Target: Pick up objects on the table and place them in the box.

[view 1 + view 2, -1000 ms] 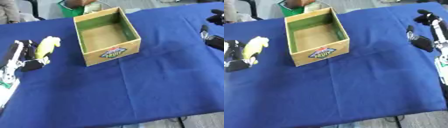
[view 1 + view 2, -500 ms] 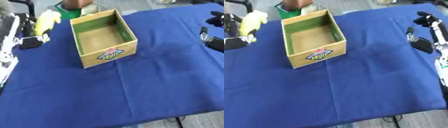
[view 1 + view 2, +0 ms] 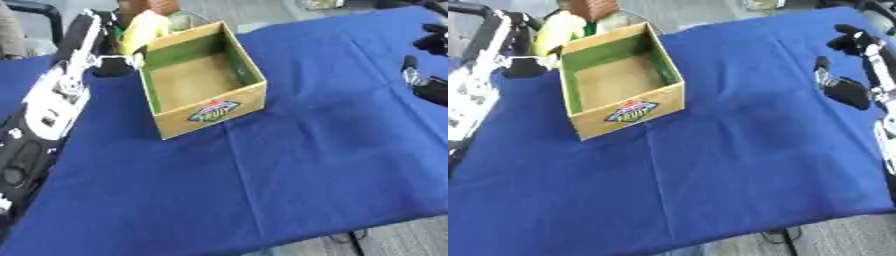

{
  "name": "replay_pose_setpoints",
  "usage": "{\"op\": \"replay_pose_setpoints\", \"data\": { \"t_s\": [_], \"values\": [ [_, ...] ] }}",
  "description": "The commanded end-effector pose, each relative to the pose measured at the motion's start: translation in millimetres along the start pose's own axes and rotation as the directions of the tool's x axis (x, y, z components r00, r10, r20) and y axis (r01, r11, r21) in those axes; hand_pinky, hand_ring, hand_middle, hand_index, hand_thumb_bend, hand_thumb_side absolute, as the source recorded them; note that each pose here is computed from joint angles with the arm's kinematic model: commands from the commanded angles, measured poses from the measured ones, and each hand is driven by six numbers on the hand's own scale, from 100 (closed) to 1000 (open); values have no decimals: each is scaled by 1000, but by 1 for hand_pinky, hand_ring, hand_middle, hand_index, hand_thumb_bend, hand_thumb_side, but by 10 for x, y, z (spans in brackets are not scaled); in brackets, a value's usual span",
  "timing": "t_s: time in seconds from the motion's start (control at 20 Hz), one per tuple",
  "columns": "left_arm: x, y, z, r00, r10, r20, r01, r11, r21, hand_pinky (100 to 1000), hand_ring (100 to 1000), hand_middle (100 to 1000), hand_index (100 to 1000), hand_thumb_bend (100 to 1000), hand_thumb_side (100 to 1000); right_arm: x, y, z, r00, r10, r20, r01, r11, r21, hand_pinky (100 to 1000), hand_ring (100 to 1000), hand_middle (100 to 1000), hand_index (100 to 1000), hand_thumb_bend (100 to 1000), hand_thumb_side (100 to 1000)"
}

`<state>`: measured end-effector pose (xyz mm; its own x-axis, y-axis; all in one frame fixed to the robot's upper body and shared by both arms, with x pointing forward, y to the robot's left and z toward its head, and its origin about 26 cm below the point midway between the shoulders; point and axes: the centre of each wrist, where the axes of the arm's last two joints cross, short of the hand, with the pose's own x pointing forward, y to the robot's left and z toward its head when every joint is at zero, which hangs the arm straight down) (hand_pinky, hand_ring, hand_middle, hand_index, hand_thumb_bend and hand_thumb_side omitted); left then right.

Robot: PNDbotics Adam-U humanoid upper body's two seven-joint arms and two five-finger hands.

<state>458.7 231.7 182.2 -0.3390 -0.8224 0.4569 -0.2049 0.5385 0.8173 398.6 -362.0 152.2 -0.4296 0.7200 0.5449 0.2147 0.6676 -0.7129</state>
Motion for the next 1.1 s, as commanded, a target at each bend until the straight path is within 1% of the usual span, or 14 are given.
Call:
{"op": "replay_pose_setpoints", "data": {
  "t_s": [0.05,0.3,0.5,0.55,0.6,0.65,0.75,0.8,0.85,0.9,0.95,1.0,1.05,1.1],
  "values": [
    [11,12,-115,999,-43,17,43,999,32,287,242,236,367,138,100,137,-87,-126,998,19,61,-19,1000,-3,854,797,704,926,100,230],
    [69,-127,-182,994,-86,61,84,996,34,354,310,307,432,146,100,197,-65,-185,996,13,86,-14,1000,7,854,797,703,926,100,229],
    [115,-285,-160,990,-100,104,103,994,-20,415,375,373,492,211,100,215,-67,-201,996,11,93,-12,1000,6,854,797,703,926,100,229],
    [108,-320,-148,989,-105,106,109,993,-39,446,417,415,532,360,100,215,-70,-202,996,12,93,-12,1000,4,854,797,703,926,100,233],
    [96,-355,-132,988,-109,106,115,991,-61,465,446,447,564,349,100,212,-73,-201,996,12,91,-12,1000,3,854,797,703,926,100,228],
    [87,-384,-121,988,-111,106,120,989,-83,498,492,493,617,457,100,208,-77,-198,996,12,90,-12,1000,2,854,797,703,926,100,228],
    [82,-443,-101,988,-106,112,120,985,-127,574,578,578,705,816,100,202,-76,-194,996,11,88,-11,1000,2,854,797,703,926,100,228],
    [86,-445,-99,987,-109,122,125,983,-134,605,615,612,732,919,151,203,-73,-194,996,10,88,-10,1000,2,854,797,703,926,100,228],
    [92,-435,-99,985,-114,132,132,982,-133,605,615,612,732,919,151,204,-71,-195,996,9,89,-9,1000,2,854,797,703,926,100,228],
    [103,-415,-103,982,-120,144,138,983,-124,626,645,644,756,979,216,203,-71,-194,996,9,89,-9,1000,2,854,797,703,926,100,228],
    [116,-395,-106,980,-123,154,141,984,-112,632,653,655,762,998,237,200,-72,-191,996,9,87,-9,1000,1,854,797,703,926,100,228],
    [131,-381,-107,979,-121,163,139,985,-103,653,683,688,782,1000,281,195,-71,-186,996,8,85,-8,1000,2,854,798,703,926,100,228],
    [150,-366,-106,978,-115,175,133,986,-97,654,685,690,784,1000,285,188,-68,-180,997,7,82,-7,1000,2,854,798,703,926,100,227],
    [173,-344,-107,976,-107,188,125,988,-89,665,696,701,789,1000,313,184,-66,-176,997,6,81,-7,1000,3,854,797,703,926,100,228]
  ]
}}
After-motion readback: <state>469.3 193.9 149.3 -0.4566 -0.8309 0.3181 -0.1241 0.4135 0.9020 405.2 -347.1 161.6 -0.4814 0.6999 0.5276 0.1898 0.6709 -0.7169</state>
